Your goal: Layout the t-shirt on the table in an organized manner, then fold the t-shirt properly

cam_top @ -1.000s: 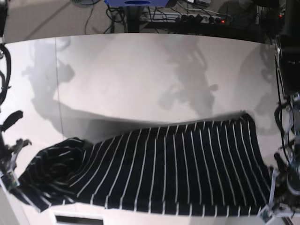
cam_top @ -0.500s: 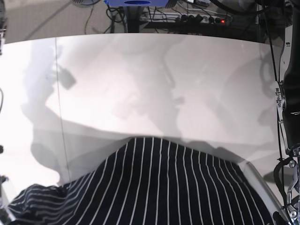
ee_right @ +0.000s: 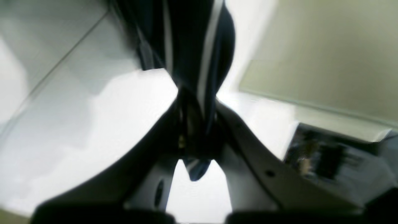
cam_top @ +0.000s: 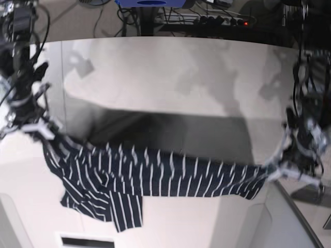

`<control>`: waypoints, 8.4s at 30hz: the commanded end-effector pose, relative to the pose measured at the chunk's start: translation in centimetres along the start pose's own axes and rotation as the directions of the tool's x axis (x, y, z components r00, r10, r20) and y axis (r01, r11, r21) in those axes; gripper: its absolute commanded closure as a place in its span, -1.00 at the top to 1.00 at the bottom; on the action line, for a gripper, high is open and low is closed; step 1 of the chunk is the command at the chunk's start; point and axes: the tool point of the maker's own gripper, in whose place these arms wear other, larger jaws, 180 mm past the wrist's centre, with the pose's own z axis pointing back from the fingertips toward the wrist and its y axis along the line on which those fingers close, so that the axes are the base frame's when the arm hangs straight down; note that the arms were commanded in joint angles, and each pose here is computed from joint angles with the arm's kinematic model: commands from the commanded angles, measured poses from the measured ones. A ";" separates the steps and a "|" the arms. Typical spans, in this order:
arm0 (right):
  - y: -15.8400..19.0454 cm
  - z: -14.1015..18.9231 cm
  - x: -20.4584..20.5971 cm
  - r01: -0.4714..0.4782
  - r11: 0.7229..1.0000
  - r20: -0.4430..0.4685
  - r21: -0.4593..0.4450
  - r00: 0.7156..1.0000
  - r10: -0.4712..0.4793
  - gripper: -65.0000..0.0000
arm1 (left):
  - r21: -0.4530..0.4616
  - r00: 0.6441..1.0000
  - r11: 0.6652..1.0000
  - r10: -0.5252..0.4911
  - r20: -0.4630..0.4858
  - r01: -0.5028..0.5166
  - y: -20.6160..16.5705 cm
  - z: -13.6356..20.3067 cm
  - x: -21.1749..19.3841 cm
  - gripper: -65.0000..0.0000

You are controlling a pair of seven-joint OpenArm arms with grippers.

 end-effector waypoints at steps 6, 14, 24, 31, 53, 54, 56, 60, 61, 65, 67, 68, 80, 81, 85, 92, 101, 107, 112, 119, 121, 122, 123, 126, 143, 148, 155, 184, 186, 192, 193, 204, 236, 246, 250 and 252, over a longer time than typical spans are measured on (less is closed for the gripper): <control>8.5 1.5 -3.1 0.056 0.981 -0.088 0.188 0.995 -0.040 -0.98 | -0.172 0.993 0.985 -0.049 -0.105 0.030 -8.3 1.8 -6.5 -1.00; 14.3 1.6 -5.7 0.092 0.942 -0.177 0.323 0.984 -0.035 -0.98 | -0.343 0.983 0.939 -0.046 -0.175 -0.017 -16.6 2.8 -11.1 -1.00; 15.7 2.0 -4.8 0.116 0.931 -0.172 0.347 0.983 -0.059 -0.98 | -0.379 0.977 0.915 0.062 -0.206 -0.138 -20.2 1.1 -12.3 -1.00; 14.4 1.2 -4.2 0.109 0.941 -0.155 0.320 0.986 -0.062 -0.98 | -0.323 0.978 0.934 0.097 -0.182 -0.153 -17.5 -0.6 -10.8 -1.00; -3.8 -16.8 4.1 0.208 0.960 -0.045 0.188 0.978 -0.203 -0.98 | -0.309 0.981 0.934 0.148 -0.128 -0.181 -5.7 -15.0 3.1 -1.00; -5.3 -17.5 5.3 0.228 0.958 -0.017 0.173 0.973 -0.229 -0.98 | -0.294 0.978 0.934 0.175 -0.116 -0.202 -4.7 -15.5 3.9 -1.00; -9.5 -18.3 7.0 0.276 0.957 0.044 0.086 0.959 -0.281 -0.98 | -0.237 0.965 0.936 0.247 -0.084 -0.260 -1.4 -16.4 6.1 -1.00; -20.9 -16.2 10.4 0.322 0.939 0.191 -0.119 0.936 -0.297 -0.98 | -0.117 0.929 0.925 0.368 0.043 -0.361 9.5 -15.3 12.1 -1.00; -23.2 -15.0 10.7 0.322 0.931 0.219 -0.174 0.934 -0.282 -0.98 | -0.079 0.918 0.919 0.391 0.068 -0.385 12.1 -14.6 12.6 -1.00; -24.6 -11.9 7.7 0.263 0.933 0.095 -0.245 0.964 -0.247 -0.98 | 0.057 0.918 0.917 0.389 0.078 -0.394 16.8 -11.9 11.1 -1.00; -19.8 -12.3 6.0 0.203 0.968 0.038 -0.150 0.979 -0.199 -1.00 | 0.052 0.962 0.961 0.270 0.043 -0.272 13.0 -11.9 10.1 -1.00; -17.2 -12.6 4.8 0.182 0.976 0.009 -0.118 0.983 -0.183 -1.00 | 0.046 0.976 0.975 0.214 0.035 -0.216 10.8 -11.8 9.8 -1.00; 1.2 -9.4 -4.7 0.168 0.978 -0.172 0.124 0.974 -0.145 -1.00 | -0.064 0.995 0.995 0.068 -0.077 -0.073 -7.2 -7.3 2.4 -1.00; 1.6 -9.2 -4.9 0.165 0.978 -0.174 0.129 0.975 -0.141 -1.00 | -0.073 0.995 0.996 0.051 -0.088 -0.057 -7.8 -7.1 1.6 -1.00; 2.7 -8.3 -5.6 0.151 0.979 -0.183 0.139 0.975 -0.125 -1.00 | -0.083 0.993 0.996 0.024 -0.115 -0.033 -8.6 -6.7 -0.1 -1.00; 3.7 -5.4 -7.0 0.108 0.985 -0.222 0.135 0.972 -0.076 -1.00 | -0.080 0.991 0.997 -0.003 -0.133 -0.008 -8.6 -5.2 -2.2 -1.00; 9.7 -2.8 -9.0 0.119 0.961 -0.275 0.248 0.960 -0.048 -1.00 | -0.294 0.981 0.953 -0.116 -0.154 0.067 -18.3 -1.5 -5.4 -1.00; 10.0 -2.6 -9.0 0.117 0.960 -0.277 0.253 0.960 -0.045 -1.00 | -0.236 0.978 0.972 -0.047 -0.201 -0.002 -16.2 -1.0 -7.1 -1.00; 7.0 -5.4 -5.4 0.105 0.972 -0.206 0.210 0.977 -0.061 -1.00 | -0.191 0.983 0.982 -0.033 -0.181 -0.002 -13.2 -3.7 -5.0 -1.00; -3.4 -13.8 2.9 0.200 0.972 -0.042 0.123 0.980 -0.197 -1.00 | -0.119 0.993 0.992 0.029 -0.119 -0.043 -3.5 -11.3 4.1 -1.00; -11.4 -13.6 3.8 0.243 0.970 -0.016 -0.021 0.970 -0.244 -1.00 | -0.023 0.989 0.991 0.128 -0.077 -0.131 3.4 -12.0 7.4 -1.00; -15.3 -12.6 3.6 0.238 0.965 -0.025 -0.109 0.970 -0.242 -1.00 | 0.042 0.983 0.983 0.178 -0.045 -0.177 7.7 -11.5 8.6 -1.00; -18.8 -11.1 3.8 0.220 0.957 -0.023 -0.190 0.973 -0.229 -1.00 | 0.101 0.974 0.969 0.228 -0.014 -0.226 11.6 -10.7 9.2 -1.00; -24.4 -6.1 3.6 0.142 0.932 -0.054 -0.335 0.984 -0.169 -1.00 | 0.256 0.957 0.924 0.290 0.020 -0.286 20.5 -6.7 9.2 -1.00; 0.8 -2.3 -5.0 0.040 0.997 -0.272 0.063 0.962 -0.022 -1.00 | 0.029 0.990 0.995 0.099 -0.100 -0.097 -4.7 -1.3 -0.5 -1.00; 1.9 -1.9 -5.5 0.037 0.996 -0.281 0.084 0.960 -0.012 -1.00 | 0.053 0.981 0.990 0.133 -0.139 -0.127 -4.0 -1.1 -2.9 -1.00; -5.9 -3.5 -1.5 0.063 0.995 -0.197 -0.081 0.977 -0.078 -1.00 | 0.161 0.986 0.978 0.148 -0.075 -0.135 1.9 -1.7 -0.2 -1.00; -32.2 3.2 9.7 0.144 0.798 0.102 -0.585 0.989 -0.104 -1.00 | 0.479 0.932 0.803 0.346 0.113 -0.356 32.2 0.5 5.8 -1.00; -32.8 3.6 9.9 0.151 0.789 0.110 -0.596 0.988 -0.106 -1.00 | 0.484 0.929 0.796 0.353 0.116 -0.363 32.9 0.8 5.6 -1.00; -35.2 4.4 9.1 0.141 0.762 0.091 -0.632 0.990 -0.108 -1.00 | 0.494 0.916 0.776 0.380 0.129 -0.392 34.9 1.4 5.3 -1.00; -35.6 4.4 9.1 0.141 0.761 0.089 -0.633 0.990 -0.110 -1.00 | 0.502 0.907 0.761 0.396 0.142 -0.410 35.5 1.6 5.2 -1.00; -39.9 6.5 8.9 0.180 0.697 0.114 -0.694 0.984 -0.141 -1.00 | 0.486 0.871 0.723 0.408 0.273 -0.491 39.5 2.4 8.3 -1.00; -19.8 0.7 4.0 0.045 0.878 -0.053 -0.477 0.995 -0.079 -1.00 | 0.434 0.962 0.859 0.234 0.139 -0.271 21.4 -1.4 6.4 -1.00; -7.2 -0.4 -1.0 0.153 0.959 -0.189 -0.239 0.961 -0.200 -1.00 | 0.216 0.991 0.971 0.123 -0.061 -0.107 5.1 -2.1 0.8 -1.00; -1.5 -0.3 -2.5 0.175 0.978 -0.239 -0.111 0.951 -0.197 -1.00 | 0.084 0.988 0.993 0.093 -0.125 -0.083 -1.7 -2.3 -1.7 -1.00; 0.3 -0.2 -2.9 0.204 0.977 -0.237 -0.064 0.948 -0.213 -1.00 | 0.024 0.985 0.996 0.086 -0.146 -0.084 -4.7 -2.1 -2.5 -1.00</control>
